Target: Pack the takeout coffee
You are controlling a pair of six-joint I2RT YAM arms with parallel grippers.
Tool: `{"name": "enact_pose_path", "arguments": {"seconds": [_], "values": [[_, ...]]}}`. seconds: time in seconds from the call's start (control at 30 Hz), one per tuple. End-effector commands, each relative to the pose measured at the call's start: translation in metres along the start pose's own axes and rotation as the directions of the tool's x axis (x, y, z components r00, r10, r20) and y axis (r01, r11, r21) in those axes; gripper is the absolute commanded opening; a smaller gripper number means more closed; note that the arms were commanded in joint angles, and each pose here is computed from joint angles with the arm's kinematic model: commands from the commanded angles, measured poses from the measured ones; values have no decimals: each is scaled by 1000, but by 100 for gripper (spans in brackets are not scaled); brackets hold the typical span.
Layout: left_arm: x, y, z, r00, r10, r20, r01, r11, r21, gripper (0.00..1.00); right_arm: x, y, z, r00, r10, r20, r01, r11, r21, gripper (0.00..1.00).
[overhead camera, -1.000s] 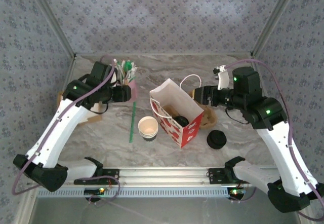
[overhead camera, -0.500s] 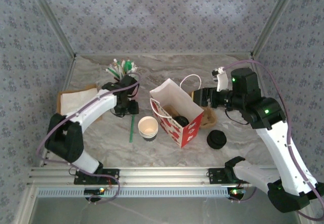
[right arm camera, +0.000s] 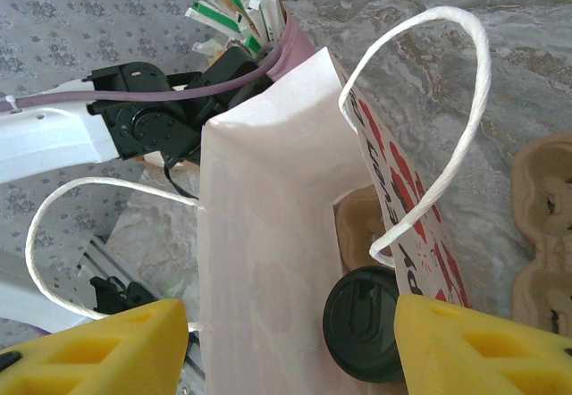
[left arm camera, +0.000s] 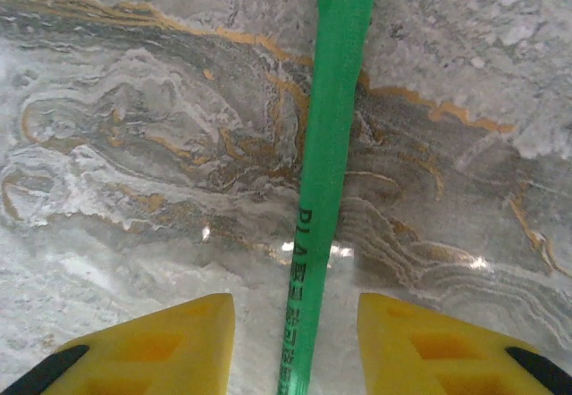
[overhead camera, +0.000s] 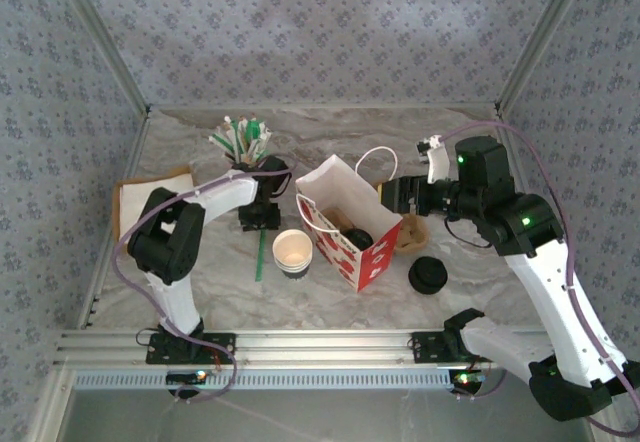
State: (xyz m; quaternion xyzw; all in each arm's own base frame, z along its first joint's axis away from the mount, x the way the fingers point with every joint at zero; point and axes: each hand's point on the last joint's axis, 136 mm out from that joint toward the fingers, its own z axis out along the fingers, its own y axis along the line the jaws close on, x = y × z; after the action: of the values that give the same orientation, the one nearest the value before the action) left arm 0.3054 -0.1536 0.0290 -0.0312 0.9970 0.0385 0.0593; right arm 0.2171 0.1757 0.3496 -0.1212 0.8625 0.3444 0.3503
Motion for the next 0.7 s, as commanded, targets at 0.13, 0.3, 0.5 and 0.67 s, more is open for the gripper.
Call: {"name": "enact_pose_path", "arguments": {"seconds": [0.13, 0.3, 0.5, 0.67], "values": [[-9, -3, 9, 1000, -13, 5, 13, 1000, 16, 34, 6, 2, -3, 1000, -20, -10, 20, 1000, -16, 65], [-5, -3, 16, 1000, -10, -16, 10, 1000, 15, 27, 6, 3, -5, 1000, -21, -7, 21, 1000, -17, 65], [-3, -2, 13, 1000, -5, -12, 5, 1000, 16, 15, 6, 3, -6, 1000, -22, -3, 21, 1000, -14, 65], [-4, 0, -3, 1000, 6, 21, -6, 1000, 2, 9, 5, 4, -7, 1000, -21, 3, 21, 1000, -17, 65]]}}
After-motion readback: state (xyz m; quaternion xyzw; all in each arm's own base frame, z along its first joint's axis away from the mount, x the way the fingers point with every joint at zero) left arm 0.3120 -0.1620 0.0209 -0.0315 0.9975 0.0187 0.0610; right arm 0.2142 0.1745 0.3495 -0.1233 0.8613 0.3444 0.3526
